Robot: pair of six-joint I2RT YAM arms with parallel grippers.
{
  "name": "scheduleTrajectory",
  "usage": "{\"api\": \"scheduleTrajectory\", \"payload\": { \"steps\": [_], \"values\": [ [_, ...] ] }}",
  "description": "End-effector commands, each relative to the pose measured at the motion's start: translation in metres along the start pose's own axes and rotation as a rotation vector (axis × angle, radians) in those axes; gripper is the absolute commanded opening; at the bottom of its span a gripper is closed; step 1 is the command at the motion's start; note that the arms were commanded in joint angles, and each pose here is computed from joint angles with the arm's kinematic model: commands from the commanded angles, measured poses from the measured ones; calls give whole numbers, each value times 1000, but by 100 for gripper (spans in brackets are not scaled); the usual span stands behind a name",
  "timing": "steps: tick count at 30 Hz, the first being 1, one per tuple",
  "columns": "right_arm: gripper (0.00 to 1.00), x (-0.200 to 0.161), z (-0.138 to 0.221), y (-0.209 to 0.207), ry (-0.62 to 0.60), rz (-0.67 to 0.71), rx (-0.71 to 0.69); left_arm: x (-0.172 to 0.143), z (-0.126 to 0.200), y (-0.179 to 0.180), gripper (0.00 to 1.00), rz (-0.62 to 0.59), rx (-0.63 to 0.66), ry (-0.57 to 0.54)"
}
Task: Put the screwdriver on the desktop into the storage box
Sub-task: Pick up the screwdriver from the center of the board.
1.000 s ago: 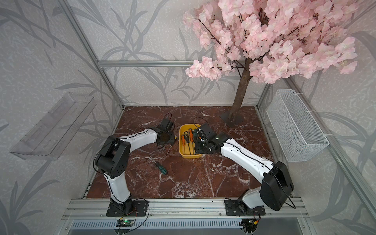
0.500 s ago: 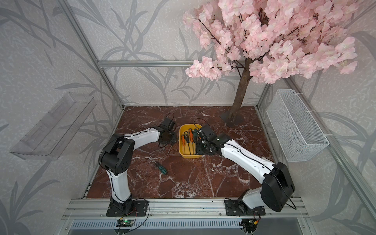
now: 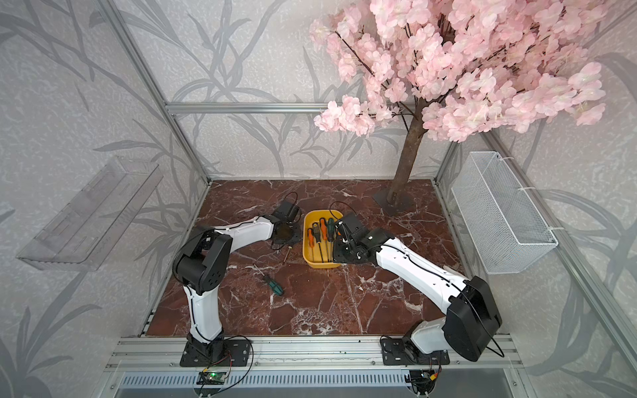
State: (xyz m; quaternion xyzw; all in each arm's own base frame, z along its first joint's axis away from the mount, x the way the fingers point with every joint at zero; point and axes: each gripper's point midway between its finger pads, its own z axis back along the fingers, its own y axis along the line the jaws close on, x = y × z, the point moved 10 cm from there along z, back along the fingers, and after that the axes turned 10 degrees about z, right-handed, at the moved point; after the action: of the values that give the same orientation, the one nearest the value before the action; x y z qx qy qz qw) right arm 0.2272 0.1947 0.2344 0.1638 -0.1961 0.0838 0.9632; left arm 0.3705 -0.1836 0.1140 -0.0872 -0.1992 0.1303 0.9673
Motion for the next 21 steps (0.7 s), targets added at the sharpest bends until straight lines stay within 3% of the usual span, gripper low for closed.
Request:
{"api": "scheduleTrajectory", "payload": {
  "steps": [1, 11, 21],
  "values": [
    [48, -1, 6, -4, -24, -9, -13, -6, -11, 1, 42, -14, 36, 29],
    [48, -3, 9, -6, -31, -17, -13, -4, -1, -6, 29, -31, 62, 2],
    [48, -6, 12, -8, -39, -21, -14, 16, 37, -16, 27, -37, 62, -62]
  ]
}}
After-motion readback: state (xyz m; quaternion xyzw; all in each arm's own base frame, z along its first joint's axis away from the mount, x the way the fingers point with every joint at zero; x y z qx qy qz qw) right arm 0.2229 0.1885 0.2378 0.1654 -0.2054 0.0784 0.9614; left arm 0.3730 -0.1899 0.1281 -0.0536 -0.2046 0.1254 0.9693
